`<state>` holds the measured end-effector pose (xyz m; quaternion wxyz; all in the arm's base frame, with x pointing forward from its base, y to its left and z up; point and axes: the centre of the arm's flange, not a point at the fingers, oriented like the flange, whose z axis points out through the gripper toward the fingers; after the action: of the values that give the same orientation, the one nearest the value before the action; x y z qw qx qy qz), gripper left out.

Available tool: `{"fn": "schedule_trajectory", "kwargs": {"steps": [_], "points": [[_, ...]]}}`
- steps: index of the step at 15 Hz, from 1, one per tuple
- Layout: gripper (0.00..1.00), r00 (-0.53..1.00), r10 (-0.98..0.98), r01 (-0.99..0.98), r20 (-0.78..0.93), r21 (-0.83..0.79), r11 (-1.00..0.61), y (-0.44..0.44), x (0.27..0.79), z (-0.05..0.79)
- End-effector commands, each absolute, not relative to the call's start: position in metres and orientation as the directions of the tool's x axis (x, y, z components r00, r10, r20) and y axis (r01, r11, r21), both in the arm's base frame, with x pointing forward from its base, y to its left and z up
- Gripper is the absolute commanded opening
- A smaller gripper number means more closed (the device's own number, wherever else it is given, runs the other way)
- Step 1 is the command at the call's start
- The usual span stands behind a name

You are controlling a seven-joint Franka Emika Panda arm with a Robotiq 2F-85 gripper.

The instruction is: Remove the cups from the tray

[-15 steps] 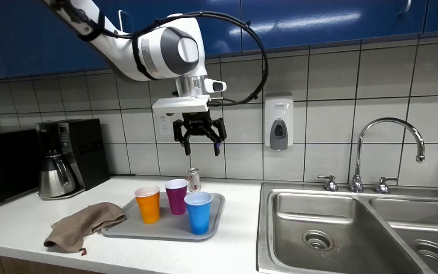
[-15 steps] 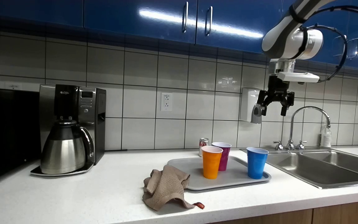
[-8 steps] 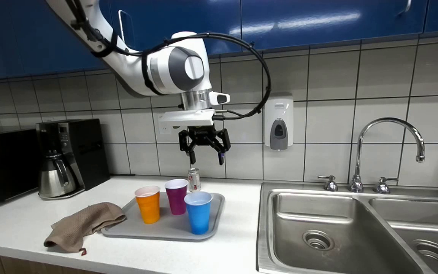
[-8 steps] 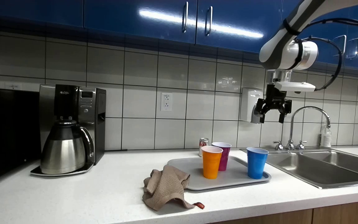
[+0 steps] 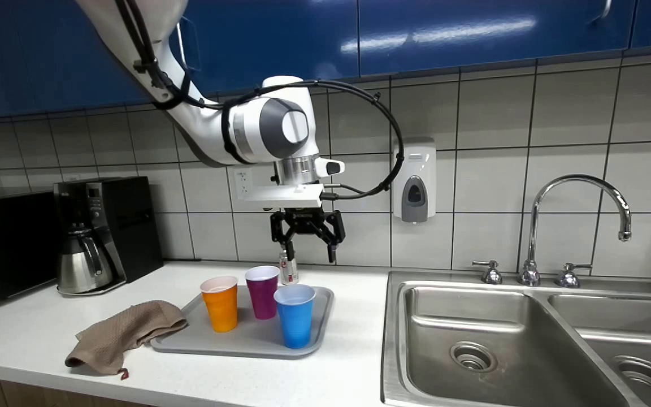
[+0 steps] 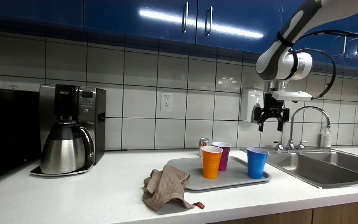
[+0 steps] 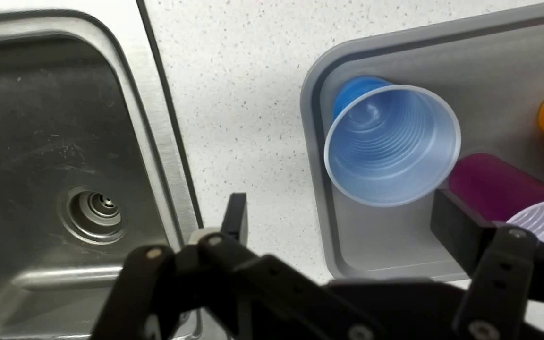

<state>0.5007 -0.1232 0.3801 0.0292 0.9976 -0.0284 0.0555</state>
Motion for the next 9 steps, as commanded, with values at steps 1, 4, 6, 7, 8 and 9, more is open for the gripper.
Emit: {"fn": "schedule_trajectory", "kwargs": {"steps": [1, 4, 6, 7, 8, 9], "points": [[1.0, 0.993, -0.046, -0.053, 0.11, 0.063, -0.997, -0.127, 0.514, 0.371], [1.0, 0.995, -0.042, -0.048, 0.095, 0.063, -0.997, -0.127, 0.519, 0.359], [1.0, 0.996, -0.039, -0.045, 0.085, 0.063, -0.997, -0.127, 0.523, 0.352], [1.0, 0.996, -0.037, -0.043, 0.079, 0.063, -0.997, -0.127, 0.525, 0.348], [1.0, 0.997, -0.036, -0.041, 0.075, 0.066, -0.997, -0.126, 0.526, 0.344], [1.0, 0.997, -0.035, -0.04, 0.068, 0.066, -0.997, -0.126, 0.528, 0.34]]}}
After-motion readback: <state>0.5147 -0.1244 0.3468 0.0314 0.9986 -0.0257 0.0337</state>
